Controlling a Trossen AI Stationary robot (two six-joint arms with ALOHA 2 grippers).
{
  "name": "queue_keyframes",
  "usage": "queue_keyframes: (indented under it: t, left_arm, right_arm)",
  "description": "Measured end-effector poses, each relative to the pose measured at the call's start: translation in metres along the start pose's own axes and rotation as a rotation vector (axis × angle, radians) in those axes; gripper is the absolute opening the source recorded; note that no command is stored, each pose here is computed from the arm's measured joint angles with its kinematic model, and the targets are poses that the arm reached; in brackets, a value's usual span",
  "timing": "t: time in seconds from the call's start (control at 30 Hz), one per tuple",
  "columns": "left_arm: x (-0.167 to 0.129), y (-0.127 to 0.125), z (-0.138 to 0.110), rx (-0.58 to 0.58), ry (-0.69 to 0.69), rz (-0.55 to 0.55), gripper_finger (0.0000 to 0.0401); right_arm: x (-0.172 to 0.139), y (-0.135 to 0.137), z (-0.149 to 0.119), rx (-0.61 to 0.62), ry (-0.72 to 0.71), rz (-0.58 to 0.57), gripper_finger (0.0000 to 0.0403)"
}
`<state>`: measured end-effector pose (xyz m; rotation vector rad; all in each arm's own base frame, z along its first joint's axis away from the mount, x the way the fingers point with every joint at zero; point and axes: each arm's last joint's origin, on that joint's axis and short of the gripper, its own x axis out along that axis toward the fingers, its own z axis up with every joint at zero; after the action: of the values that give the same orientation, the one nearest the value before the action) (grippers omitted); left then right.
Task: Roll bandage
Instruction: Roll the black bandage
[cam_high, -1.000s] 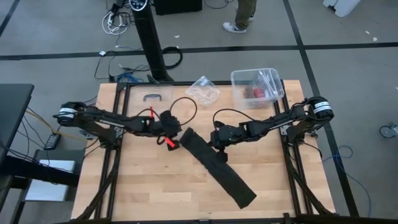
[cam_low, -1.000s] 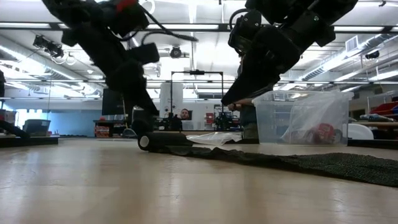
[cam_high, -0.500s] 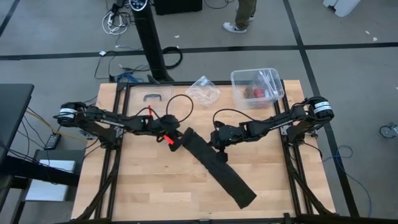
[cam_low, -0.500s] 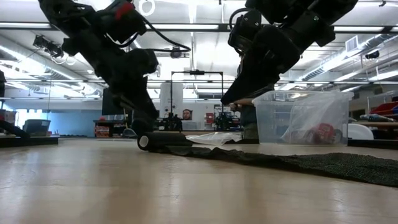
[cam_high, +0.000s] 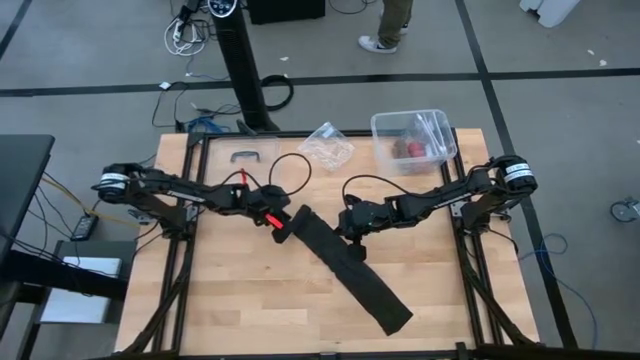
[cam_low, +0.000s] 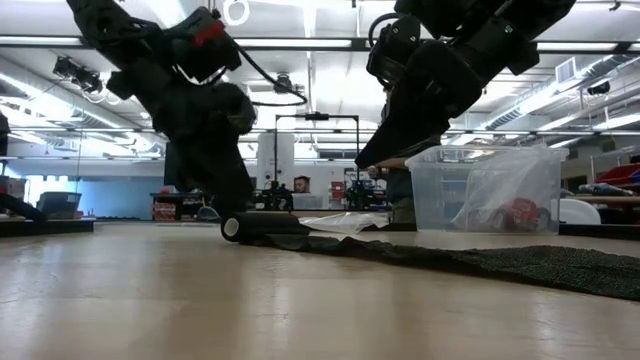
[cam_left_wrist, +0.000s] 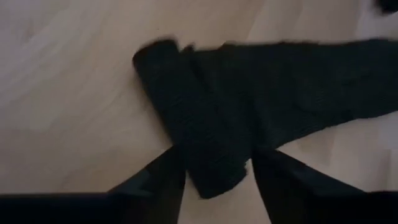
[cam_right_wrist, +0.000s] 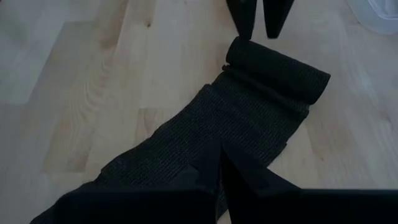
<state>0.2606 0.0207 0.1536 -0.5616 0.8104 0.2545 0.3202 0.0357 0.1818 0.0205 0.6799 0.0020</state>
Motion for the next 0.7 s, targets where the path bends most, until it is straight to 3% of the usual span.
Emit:
queue_keyframes:
  t: [0.17, 0.33, 0.7]
  left_arm:
    - [0.014, 0.004, -0.004, 0.004, 0.021, 0.036, 0.0218]
    - [0.018, 0.004, -0.004, 0.046, 0.016, 0.030, 0.0213]
    - [0.016, 0.007, -0.002, 0.197, -0.036, 0.145, 0.0089]
  right_arm:
    - [0.000, 0.000, 0.000, 0.000, 0.000, 0.000, 0.0021]
    - [0.000, 0.000, 0.000, 0.000, 0.000, 0.000, 0.0024]
    - [0.000, 0.000, 0.000, -0.009, 0.001, -0.001, 0.0023]
